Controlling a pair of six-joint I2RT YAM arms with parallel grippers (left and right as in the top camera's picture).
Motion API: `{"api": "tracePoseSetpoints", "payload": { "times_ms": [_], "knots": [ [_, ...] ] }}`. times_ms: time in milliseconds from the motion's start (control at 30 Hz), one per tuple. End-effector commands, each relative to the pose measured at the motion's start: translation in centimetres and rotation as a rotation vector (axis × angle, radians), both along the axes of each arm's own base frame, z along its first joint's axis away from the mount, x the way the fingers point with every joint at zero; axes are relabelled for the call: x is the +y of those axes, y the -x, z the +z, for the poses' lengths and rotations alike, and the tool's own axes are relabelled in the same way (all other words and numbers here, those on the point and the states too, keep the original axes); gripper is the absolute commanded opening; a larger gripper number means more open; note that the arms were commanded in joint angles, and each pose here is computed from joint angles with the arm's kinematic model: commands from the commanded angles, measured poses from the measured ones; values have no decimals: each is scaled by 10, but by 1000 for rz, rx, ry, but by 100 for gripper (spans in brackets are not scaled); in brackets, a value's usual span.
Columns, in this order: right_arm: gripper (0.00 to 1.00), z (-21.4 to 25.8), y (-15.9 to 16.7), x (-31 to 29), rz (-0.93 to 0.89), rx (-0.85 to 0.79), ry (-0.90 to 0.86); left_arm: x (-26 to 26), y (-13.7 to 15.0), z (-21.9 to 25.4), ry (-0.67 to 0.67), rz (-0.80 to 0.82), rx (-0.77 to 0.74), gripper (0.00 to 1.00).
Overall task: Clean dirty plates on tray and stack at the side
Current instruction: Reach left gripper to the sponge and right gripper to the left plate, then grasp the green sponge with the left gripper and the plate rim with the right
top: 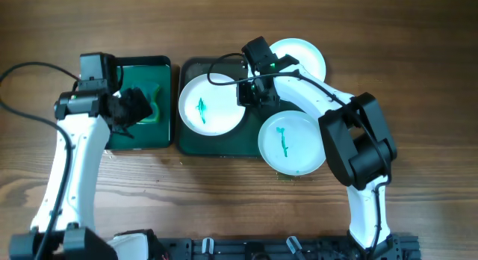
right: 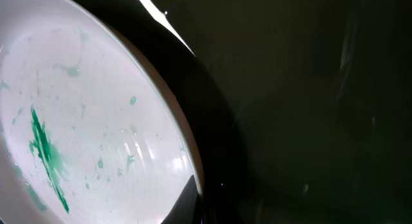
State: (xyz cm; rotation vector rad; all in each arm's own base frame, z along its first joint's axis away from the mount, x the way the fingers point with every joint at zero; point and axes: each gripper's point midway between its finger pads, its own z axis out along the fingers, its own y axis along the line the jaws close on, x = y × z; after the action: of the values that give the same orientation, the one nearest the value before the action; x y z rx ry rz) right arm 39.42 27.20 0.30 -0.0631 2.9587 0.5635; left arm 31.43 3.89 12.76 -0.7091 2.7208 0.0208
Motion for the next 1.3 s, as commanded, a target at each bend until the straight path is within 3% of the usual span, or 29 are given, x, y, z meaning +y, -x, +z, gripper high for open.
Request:
{"api": "tracePoseSetpoints", "payload": {
  "times_ms": [0,267,333,400,633,667,800,1000,1267],
  "knots": [
    [4,-17,3,-8,-26,25,55,-11,-18,-21,29,-193,38,82],
    [4,-18,3,-8,-12,22,58,-6,-55,-63,-4,-248,31,80],
    [4,-18,3,-8,-2,18,59,-5,-65,-69,-21,-280,7,72],
    [4,-18,3,-8,0,17,59,-4,-74,-75,-37,-317,-7,69],
    [5,-17,3,-8,0,15,58,-3,-85,-105,-51,-367,12,67],
    [5,-17,3,-8,0,15,58,-3,-87,-107,-51,-367,9,60],
    [6,-17,3,-8,1,15,58,-3,-91,-110,-53,-366,1,5],
    [6,-17,2,-8,1,12,57,-3,-89,-104,-48,-350,-2,4],
    [4,-17,2,-8,0,13,56,-24,-97,-24,88,-290,-108,4]
  ]
}}
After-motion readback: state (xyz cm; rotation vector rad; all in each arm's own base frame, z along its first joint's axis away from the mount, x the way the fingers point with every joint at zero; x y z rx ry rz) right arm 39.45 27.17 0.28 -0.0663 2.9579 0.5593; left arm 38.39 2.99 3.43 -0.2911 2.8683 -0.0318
